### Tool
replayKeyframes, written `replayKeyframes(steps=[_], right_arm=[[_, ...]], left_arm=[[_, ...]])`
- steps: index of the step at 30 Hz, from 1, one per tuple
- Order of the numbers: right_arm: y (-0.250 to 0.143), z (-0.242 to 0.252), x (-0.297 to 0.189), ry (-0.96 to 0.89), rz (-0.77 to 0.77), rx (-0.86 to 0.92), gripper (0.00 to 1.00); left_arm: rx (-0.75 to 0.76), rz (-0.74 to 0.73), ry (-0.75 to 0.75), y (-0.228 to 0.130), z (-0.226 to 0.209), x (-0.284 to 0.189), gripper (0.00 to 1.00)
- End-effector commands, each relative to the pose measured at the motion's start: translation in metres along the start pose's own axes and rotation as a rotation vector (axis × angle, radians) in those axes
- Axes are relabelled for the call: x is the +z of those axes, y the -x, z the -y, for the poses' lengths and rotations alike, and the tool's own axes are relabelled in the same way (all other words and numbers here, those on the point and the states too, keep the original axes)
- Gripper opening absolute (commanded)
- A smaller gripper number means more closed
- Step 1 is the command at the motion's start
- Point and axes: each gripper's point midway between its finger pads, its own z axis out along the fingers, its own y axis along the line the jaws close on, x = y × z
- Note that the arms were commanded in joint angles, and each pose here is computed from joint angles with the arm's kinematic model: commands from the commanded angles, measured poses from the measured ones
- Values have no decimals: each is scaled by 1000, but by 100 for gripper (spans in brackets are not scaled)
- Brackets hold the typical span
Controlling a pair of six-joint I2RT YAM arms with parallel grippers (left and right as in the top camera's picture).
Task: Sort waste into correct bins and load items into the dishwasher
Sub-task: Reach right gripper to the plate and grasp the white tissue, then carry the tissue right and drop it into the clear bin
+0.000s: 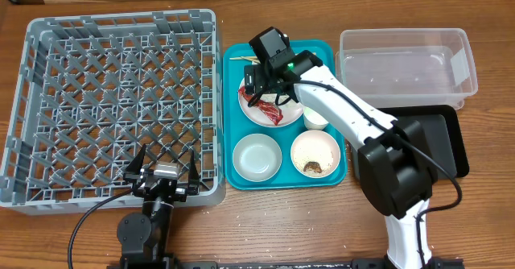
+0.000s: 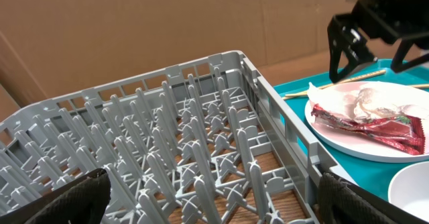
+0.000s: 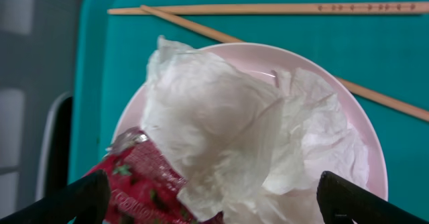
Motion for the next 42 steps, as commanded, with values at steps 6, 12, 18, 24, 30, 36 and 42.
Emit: replayKeyframes(steps=[6, 12, 18, 24, 30, 36, 42], right_arm=[[-9, 16, 38, -79, -31, 42, 100], [-20, 18, 53, -92, -66, 57, 100], [-39, 23, 64, -103, -124, 78, 48], [-40, 28, 61, -113, -139, 82, 4], [16, 37, 0, -83, -48, 132, 4], [70, 52, -93, -45, 71, 193, 4], [91, 105, -147, -75, 133, 293, 4]], left_arm=[[7, -5, 11, -3, -2, 0, 100], [7, -5, 11, -3, -2, 0, 100], [7, -5, 11, -3, -2, 0, 100], [7, -5, 11, -3, -2, 0, 100], [7, -5, 11, -3, -2, 0, 100], [7, -5, 11, -3, -2, 0, 100], [7, -5, 11, -3, -2, 0, 100]])
